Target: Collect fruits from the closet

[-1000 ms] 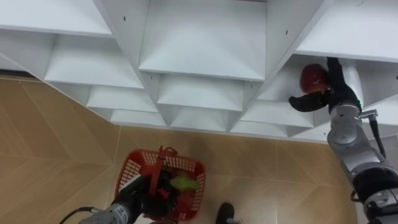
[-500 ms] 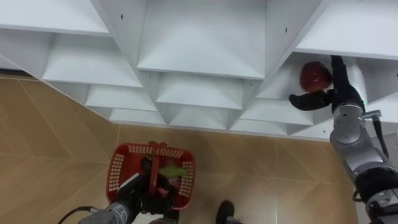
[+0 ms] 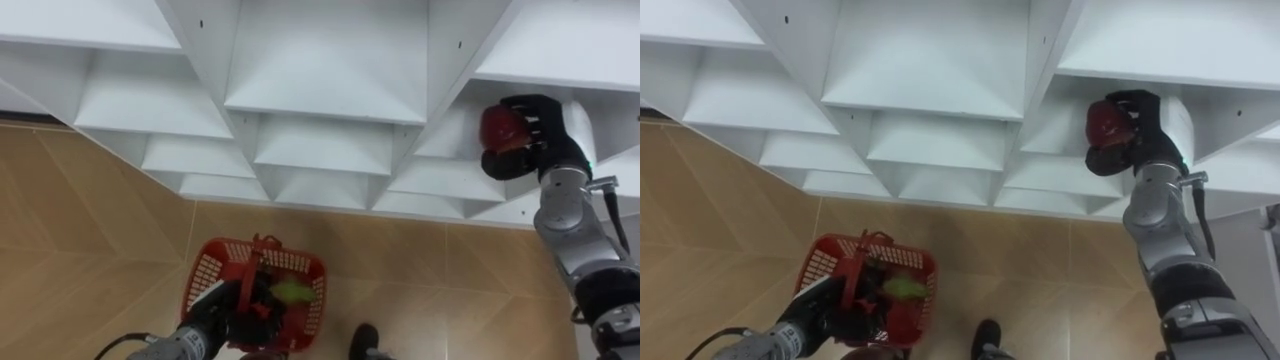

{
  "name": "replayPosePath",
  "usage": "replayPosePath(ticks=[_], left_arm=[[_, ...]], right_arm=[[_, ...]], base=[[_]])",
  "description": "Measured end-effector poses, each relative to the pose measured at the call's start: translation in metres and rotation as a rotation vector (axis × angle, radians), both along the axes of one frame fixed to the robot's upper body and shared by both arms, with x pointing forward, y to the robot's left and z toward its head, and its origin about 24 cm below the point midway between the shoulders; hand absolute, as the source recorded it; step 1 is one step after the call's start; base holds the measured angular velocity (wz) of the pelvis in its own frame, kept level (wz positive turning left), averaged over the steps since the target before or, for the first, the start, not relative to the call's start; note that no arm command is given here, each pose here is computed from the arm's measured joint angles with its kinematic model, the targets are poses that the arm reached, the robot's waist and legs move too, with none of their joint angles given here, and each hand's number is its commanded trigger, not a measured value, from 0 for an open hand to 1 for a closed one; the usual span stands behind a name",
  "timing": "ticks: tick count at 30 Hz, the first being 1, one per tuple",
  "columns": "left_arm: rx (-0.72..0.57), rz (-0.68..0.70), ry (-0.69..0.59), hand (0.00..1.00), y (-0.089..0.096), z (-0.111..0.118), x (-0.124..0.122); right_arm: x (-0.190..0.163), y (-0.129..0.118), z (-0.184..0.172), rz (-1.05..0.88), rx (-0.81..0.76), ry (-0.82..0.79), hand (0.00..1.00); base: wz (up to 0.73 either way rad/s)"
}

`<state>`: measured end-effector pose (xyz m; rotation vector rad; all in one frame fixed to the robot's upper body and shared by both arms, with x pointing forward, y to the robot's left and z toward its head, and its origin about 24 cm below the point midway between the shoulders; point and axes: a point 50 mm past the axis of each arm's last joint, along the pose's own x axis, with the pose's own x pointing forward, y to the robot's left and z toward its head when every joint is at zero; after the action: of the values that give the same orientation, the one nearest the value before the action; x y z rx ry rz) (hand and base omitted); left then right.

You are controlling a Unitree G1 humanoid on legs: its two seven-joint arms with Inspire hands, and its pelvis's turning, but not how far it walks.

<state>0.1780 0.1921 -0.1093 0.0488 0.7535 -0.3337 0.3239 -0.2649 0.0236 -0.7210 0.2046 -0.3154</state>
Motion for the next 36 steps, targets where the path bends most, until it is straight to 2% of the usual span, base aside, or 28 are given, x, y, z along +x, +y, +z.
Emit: replayPosePath(ticks=[27,36], left_arm=[[0.0,0.0,-0.002,1.0,0.0,0.0,0.001],[-0.002,-0.024,-0.009,1.0,-0.004,0.001,0.002]], right_arm=[[0.0,0.0,0.0,0.001,-0.014,0.008,1.0],[0.003,0.015,-0.001,0.079,-0.045,0.007,1.0]], base=[[0.0],[0.0]])
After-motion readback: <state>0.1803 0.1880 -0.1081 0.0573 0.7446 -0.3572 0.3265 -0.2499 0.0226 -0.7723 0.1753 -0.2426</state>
